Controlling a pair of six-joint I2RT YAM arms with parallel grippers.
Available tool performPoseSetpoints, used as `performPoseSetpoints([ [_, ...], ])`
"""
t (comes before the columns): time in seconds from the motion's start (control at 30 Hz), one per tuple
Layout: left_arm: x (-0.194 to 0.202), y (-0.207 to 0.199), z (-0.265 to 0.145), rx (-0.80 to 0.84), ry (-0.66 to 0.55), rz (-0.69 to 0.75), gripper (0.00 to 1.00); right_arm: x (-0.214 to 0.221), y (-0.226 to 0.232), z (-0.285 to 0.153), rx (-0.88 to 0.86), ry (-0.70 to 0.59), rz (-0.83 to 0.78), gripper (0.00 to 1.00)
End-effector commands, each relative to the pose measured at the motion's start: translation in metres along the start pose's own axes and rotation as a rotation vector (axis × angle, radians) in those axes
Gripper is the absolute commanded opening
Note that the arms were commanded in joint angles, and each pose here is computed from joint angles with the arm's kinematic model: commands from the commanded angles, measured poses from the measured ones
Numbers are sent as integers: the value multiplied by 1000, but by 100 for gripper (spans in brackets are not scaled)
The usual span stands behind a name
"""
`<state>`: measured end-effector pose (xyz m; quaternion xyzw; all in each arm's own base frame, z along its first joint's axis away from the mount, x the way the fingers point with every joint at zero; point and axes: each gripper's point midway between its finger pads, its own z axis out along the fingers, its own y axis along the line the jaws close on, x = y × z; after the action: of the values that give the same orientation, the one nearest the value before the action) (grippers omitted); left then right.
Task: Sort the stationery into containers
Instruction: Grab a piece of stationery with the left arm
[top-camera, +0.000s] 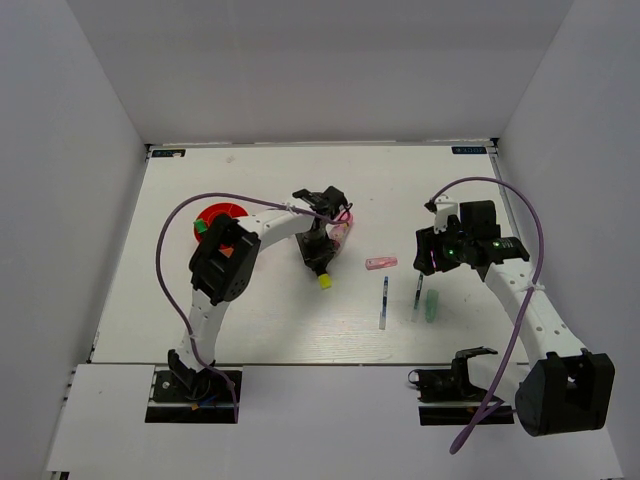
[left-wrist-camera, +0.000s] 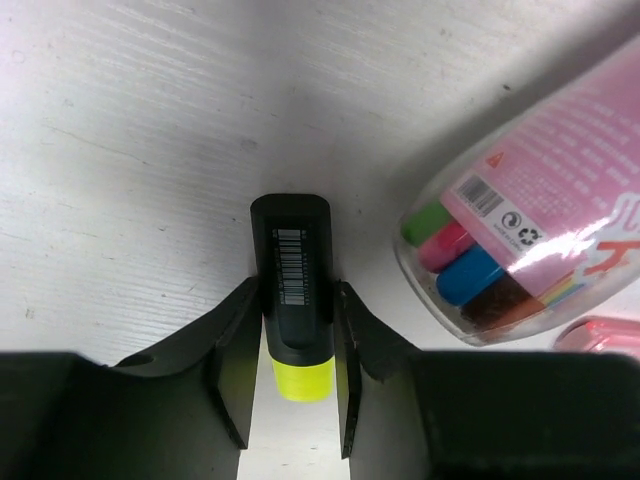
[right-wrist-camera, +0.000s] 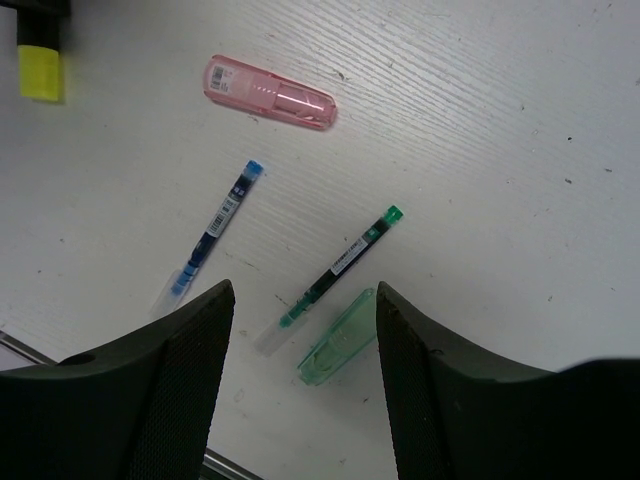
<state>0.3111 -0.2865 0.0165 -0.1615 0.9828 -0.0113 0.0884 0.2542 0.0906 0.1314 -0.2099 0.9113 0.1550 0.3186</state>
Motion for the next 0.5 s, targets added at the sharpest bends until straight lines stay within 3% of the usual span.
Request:
performPoseSetpoints([
  [0.0, -2, -5, -25, 62, -48, 102, 0, -6, 2, -2, -10, -40, -2, 62],
  [0.1, -9, -14, -92, 170, -202, 269, 0, -5, 5, -1, -24, -40, -16, 64],
  [0.13, -13, -9, -101, 157, -251, 292, 0, -5, 6, -1, -34, -39, -15, 60],
  [0.17, -23, -1, -138, 172, -355, 299, 0, -6, 7, -1, -43, -41, -26, 47],
  [0.23, -36, 24, -150, 104, -455, 337, 0, -3, 12, 0, -68, -32, -26, 33],
  [0.3, -59, 58, -186, 70, -597, 308, 0, -3, 13, 0, -76, -34, -25, 19],
  [0.37, -78, 99, -197, -10, -704, 249, 0, -4, 13, 0, -76, -38, -24, 19],
  [0.43, -108, 138, -232, -13, -847, 129, 0, -4, 13, 1, -74, -37, -24, 19],
  [0.47, -106, 163, -215, -92, -845, 124, 0, -4, 13, 1, -78, -38, -25, 19],
])
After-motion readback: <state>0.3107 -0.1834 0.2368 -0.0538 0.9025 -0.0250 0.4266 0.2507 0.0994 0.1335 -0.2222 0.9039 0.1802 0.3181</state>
